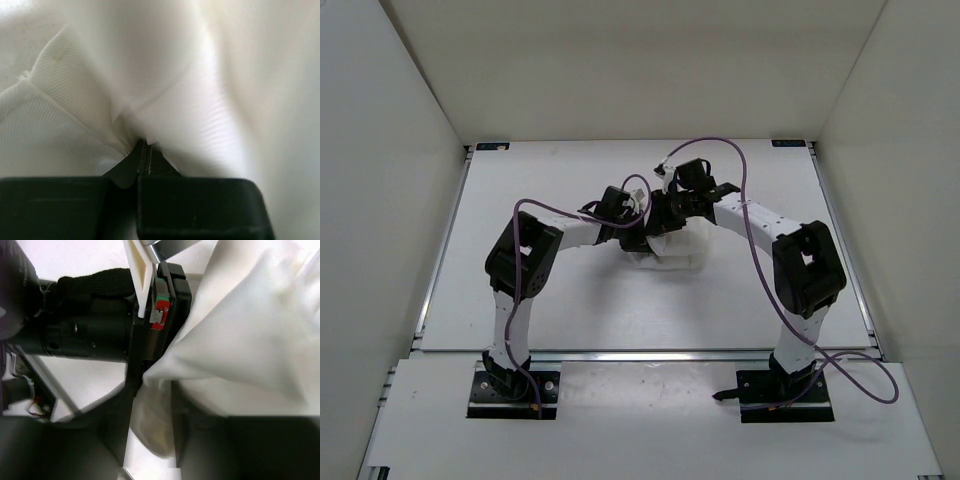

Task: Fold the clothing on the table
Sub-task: Fold the skirt

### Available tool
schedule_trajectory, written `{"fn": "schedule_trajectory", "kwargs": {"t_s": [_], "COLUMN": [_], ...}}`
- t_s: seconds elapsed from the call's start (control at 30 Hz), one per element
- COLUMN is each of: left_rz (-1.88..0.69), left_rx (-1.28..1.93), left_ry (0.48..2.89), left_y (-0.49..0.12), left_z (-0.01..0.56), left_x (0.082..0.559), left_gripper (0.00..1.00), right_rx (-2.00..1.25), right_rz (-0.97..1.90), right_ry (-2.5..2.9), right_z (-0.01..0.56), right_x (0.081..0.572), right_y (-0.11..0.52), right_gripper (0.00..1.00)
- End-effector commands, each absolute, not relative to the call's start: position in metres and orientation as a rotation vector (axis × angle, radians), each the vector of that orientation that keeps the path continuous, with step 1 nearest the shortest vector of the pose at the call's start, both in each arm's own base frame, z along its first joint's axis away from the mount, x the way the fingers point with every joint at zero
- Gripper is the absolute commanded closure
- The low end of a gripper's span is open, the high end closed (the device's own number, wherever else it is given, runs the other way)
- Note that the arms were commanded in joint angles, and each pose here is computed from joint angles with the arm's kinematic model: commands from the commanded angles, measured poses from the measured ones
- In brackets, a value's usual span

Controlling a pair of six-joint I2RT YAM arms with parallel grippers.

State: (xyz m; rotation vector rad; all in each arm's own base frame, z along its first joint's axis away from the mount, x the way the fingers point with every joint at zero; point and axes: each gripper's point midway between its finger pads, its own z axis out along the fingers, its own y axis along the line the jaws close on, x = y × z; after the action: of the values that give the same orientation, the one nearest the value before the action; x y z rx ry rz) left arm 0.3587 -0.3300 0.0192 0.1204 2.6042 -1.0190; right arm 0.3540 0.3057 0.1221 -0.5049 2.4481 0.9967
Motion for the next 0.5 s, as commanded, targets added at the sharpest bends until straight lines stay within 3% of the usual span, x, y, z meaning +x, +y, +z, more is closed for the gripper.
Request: {"fn": "schedule_trajectory", "kwargs": {"t_s": [0.0,0.03,0.07,0.1,0.17,0.23,0.27,0.33,0.47], "left_rz": [-1.056,-1.072,-1.087,-1.096,-1.122,-1.109,-1.095,-1.079,-1.009], "left_rx": [0.135,0.128,0.123,0.112,0.102,0.088,0.070,0.045,-0.047], "left_ry": [2.625,2.614,2.596,2.585,2.510,2.467,2.427,2.381,2.270], "left_y": [-0.327,-0.326,-0.325,-0.322,-0.317,-0.308,-0.301,-0.287,-0.248], "left_z": [0.024,0.029,0.032,0.039,0.066,0.085,0.101,0.117,0.158], "left_x": [0.341,0.342,0.344,0.344,0.355,0.362,0.367,0.370,0.388], "left_gripper": [1.00,1.00,1.00,1.00,0.88,0.66,0.63,0.47,0.35], "right_rx": [-0.520,-0.513,-0.511,-0.503,-0.464,-0.398,-0.389,-0.358,-0.270], "right_rz": [1.035,0.997,0.984,0.984,1.008,1.004,1.006,0.964,0.864], "right_ry": [2.341,2.319,2.304,2.284,2.206,2.163,2.102,2.078,2.093], "right_z": [0.152,0.159,0.169,0.178,0.214,0.232,0.253,0.258,0.246], "right_x": [0.365,0.370,0.367,0.369,0.370,0.371,0.369,0.367,0.368], "right_y": [0.321,0.317,0.315,0.311,0.302,0.284,0.279,0.262,0.224], "right_gripper": [0.62,0.47,0.44,0.42,0.41,0.39,0.38,0.35,0.42]}}
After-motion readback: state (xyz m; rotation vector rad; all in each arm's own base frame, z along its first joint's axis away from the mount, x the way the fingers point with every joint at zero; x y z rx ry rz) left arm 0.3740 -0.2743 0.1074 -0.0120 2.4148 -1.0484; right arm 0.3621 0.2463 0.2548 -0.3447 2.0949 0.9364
